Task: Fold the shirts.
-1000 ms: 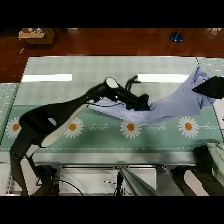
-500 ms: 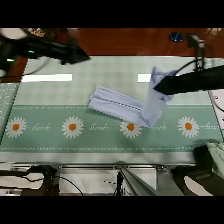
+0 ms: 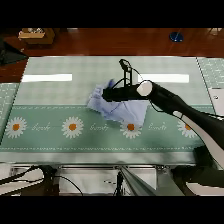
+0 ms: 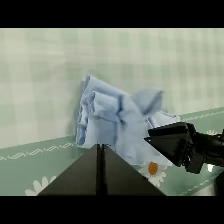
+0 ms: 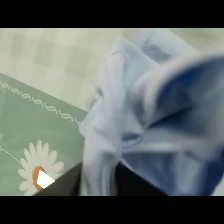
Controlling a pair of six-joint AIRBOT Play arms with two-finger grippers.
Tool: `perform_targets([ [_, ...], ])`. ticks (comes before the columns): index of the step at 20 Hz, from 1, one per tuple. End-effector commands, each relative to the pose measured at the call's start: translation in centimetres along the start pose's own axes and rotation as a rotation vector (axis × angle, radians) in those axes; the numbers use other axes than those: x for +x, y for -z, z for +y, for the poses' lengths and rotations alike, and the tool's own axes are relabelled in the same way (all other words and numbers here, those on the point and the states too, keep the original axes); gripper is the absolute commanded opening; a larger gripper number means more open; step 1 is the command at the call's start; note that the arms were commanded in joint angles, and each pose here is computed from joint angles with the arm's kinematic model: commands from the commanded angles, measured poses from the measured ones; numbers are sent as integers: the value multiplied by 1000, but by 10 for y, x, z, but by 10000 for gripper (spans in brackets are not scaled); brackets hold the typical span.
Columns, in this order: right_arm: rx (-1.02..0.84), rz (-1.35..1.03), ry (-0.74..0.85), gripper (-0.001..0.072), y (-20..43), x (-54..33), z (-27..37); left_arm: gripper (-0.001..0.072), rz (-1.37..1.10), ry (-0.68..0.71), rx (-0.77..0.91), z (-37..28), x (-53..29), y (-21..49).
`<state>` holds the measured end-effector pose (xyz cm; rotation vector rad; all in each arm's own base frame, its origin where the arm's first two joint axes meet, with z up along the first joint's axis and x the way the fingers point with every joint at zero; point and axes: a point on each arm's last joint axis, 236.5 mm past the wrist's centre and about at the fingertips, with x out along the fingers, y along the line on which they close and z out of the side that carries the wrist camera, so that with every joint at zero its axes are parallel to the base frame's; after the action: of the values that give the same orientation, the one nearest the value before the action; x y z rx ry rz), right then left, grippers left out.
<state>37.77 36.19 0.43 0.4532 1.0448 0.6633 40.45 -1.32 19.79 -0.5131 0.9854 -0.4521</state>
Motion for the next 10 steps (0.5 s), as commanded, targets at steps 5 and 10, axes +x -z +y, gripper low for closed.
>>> perform_targets([
  [5,-105,145,129,374,0,-66,-65,24,23,-45,16,14,-3,6],
  [10,75,258,496,469,15,-234,-202,30,51,-97,3,33,1,10],
])
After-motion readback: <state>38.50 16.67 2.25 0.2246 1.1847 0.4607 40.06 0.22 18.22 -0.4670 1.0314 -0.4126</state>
